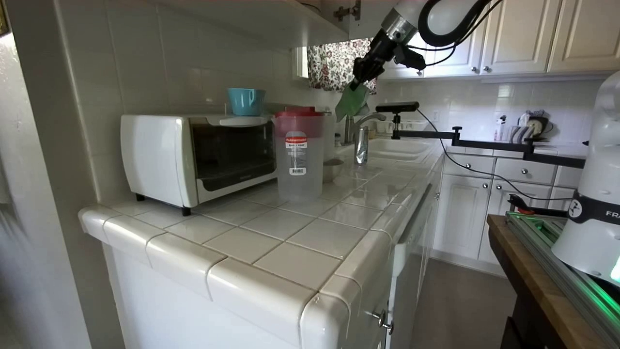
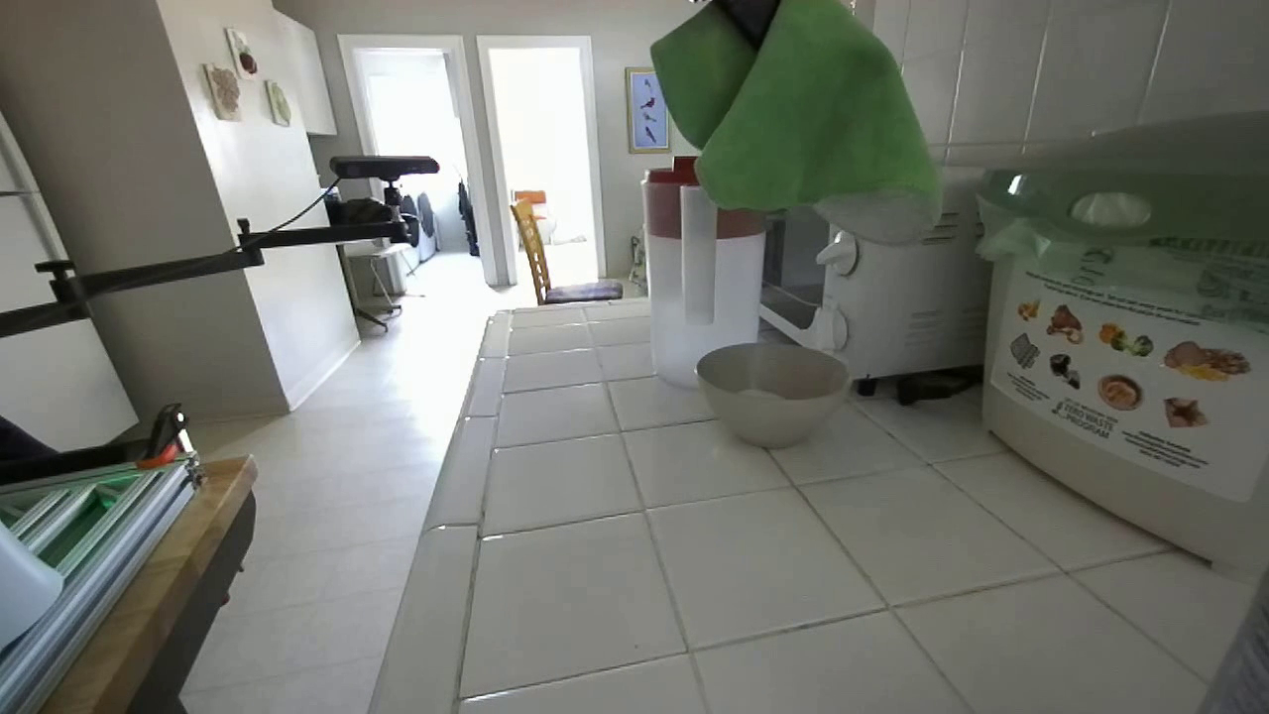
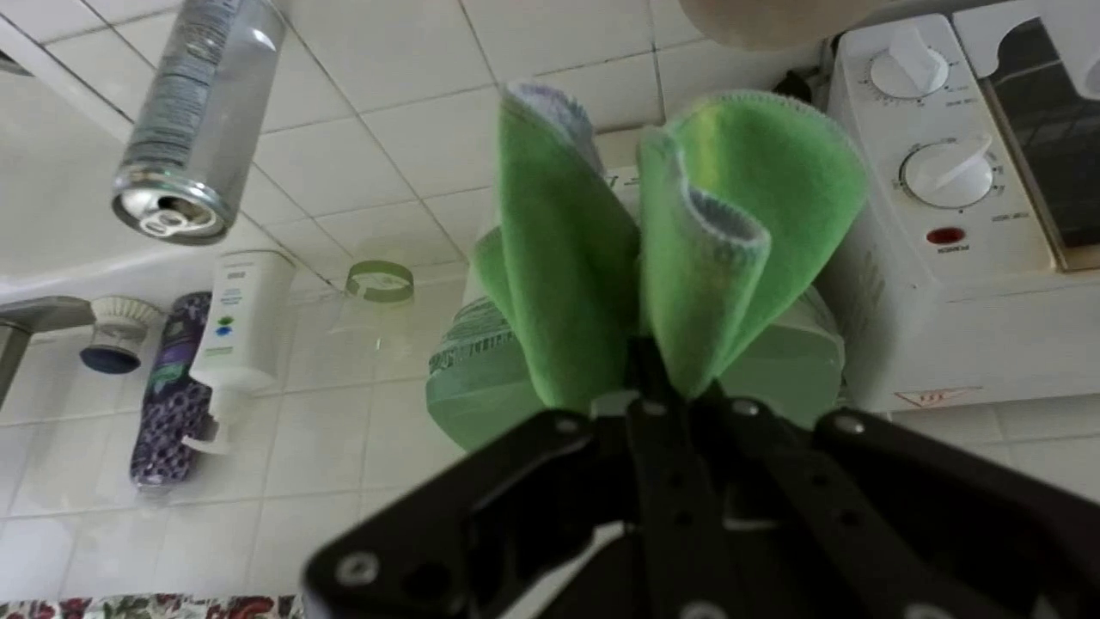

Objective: Use the green cloth to wipe the machine on the right side of the microwave

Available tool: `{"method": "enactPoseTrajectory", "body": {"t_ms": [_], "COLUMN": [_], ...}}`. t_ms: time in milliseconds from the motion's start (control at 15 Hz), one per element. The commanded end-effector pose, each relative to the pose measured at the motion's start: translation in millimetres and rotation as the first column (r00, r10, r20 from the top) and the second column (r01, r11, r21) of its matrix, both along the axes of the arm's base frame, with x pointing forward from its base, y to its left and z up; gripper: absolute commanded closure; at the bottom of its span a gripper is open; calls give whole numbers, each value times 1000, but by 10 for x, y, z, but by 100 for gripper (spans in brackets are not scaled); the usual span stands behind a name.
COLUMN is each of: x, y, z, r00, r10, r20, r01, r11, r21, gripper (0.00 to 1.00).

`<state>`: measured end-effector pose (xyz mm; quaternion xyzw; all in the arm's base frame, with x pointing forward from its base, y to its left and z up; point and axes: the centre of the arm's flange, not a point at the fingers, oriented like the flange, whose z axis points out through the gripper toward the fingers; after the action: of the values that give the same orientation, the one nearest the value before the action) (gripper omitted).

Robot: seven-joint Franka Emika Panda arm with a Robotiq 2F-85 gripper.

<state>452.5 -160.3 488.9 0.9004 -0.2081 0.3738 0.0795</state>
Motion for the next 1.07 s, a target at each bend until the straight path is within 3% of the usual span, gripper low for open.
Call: {"method": "enactPoseTrajectory", "body": {"t_ms": [0, 200, 400, 667, 1000], "x": [155, 335, 485, 774, 1245], "y": [-130, -424, -614, -608, -531], "z": [37, 142, 164, 123, -11], "r00": [994, 980, 975, 981, 976], "r10": [-39, -78, -100, -50, -39], "r20": [107, 185, 200, 186, 216], "r01": [45, 96, 123, 70, 51], "r11": [997, 991, 987, 992, 997], "r21": [-59, -90, -102, -107, -50], "gripper": [99, 99, 99, 99, 99]}}
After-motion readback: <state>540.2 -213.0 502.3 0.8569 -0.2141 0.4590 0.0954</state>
